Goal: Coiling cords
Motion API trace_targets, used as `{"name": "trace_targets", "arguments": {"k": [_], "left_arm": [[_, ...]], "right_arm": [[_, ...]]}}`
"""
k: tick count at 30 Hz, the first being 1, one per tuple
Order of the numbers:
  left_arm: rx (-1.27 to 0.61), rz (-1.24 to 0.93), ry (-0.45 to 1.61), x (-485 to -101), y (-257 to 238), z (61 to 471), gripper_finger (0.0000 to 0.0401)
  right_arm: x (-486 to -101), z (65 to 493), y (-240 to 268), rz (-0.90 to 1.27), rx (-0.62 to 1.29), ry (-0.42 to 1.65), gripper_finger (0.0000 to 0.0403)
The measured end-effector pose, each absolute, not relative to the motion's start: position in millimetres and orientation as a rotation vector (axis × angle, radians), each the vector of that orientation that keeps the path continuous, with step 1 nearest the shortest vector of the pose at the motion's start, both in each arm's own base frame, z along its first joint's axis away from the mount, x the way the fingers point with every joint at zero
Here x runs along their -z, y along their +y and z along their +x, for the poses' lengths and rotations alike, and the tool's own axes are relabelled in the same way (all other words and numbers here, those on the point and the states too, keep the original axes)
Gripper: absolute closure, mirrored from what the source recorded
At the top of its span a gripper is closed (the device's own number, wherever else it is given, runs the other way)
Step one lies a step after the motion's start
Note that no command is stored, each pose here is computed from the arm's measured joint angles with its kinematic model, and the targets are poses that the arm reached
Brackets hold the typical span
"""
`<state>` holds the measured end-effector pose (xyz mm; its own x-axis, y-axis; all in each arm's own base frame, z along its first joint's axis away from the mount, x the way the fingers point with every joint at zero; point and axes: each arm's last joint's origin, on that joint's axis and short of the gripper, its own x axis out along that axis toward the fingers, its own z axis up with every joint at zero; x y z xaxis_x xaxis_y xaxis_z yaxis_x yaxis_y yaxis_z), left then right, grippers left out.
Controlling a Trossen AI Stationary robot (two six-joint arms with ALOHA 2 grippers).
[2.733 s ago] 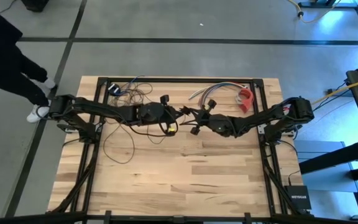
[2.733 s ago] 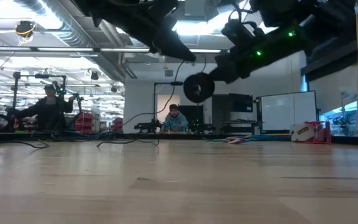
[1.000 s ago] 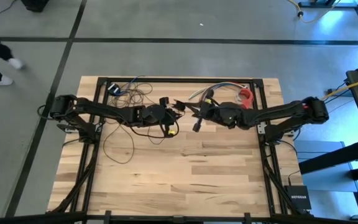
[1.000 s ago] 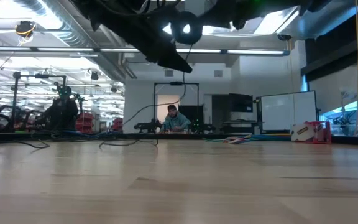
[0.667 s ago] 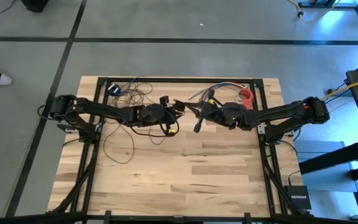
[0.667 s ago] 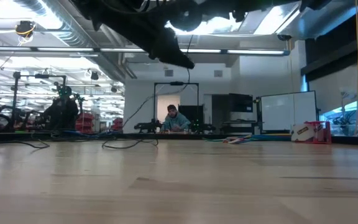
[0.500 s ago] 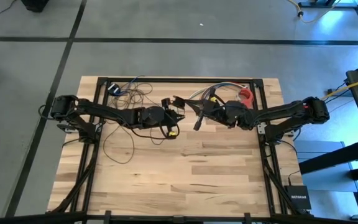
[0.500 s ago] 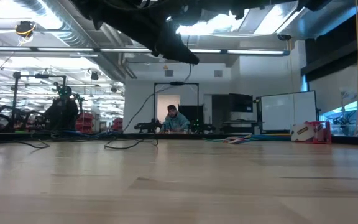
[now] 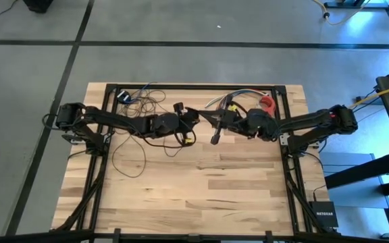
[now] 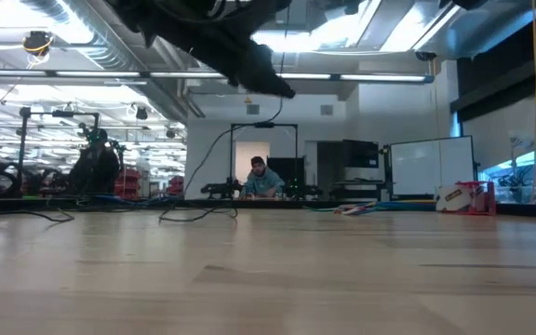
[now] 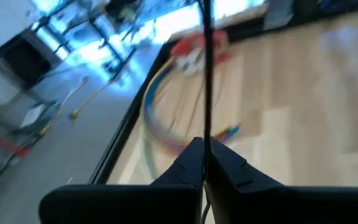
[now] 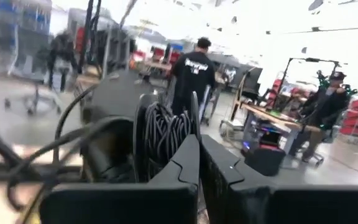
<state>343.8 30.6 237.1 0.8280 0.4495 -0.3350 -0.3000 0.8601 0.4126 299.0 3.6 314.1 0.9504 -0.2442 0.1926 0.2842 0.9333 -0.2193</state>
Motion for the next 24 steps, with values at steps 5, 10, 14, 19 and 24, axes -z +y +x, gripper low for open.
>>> {"name": "trace_targets", "arguments": {"k": [5,10,14,19,24], "left_arm": [[-0.426,0.409,0.522,-236,33,338,0.04],[-0.417,0.46,0.576,-236,33,333,0.0393],[-0.402,0.497,0.609,-236,33,330,0.0392],[-0.39,0.544,0.661,-233,33,327,0.0399],[-0.41,0.542,0.694,-231,34,325,0.0399]], "right_arm": [[-321,294,13,-0.339,0.321,-0.055,0.0397],[-318,286,15,-0.368,0.327,0.067,0.0397],[-309,283,15,-0.401,0.362,0.184,0.0397],[-296,280,14,-0.446,0.376,0.331,0.0397],[-283,276,13,-0.463,0.365,0.467,0.0397]]}}
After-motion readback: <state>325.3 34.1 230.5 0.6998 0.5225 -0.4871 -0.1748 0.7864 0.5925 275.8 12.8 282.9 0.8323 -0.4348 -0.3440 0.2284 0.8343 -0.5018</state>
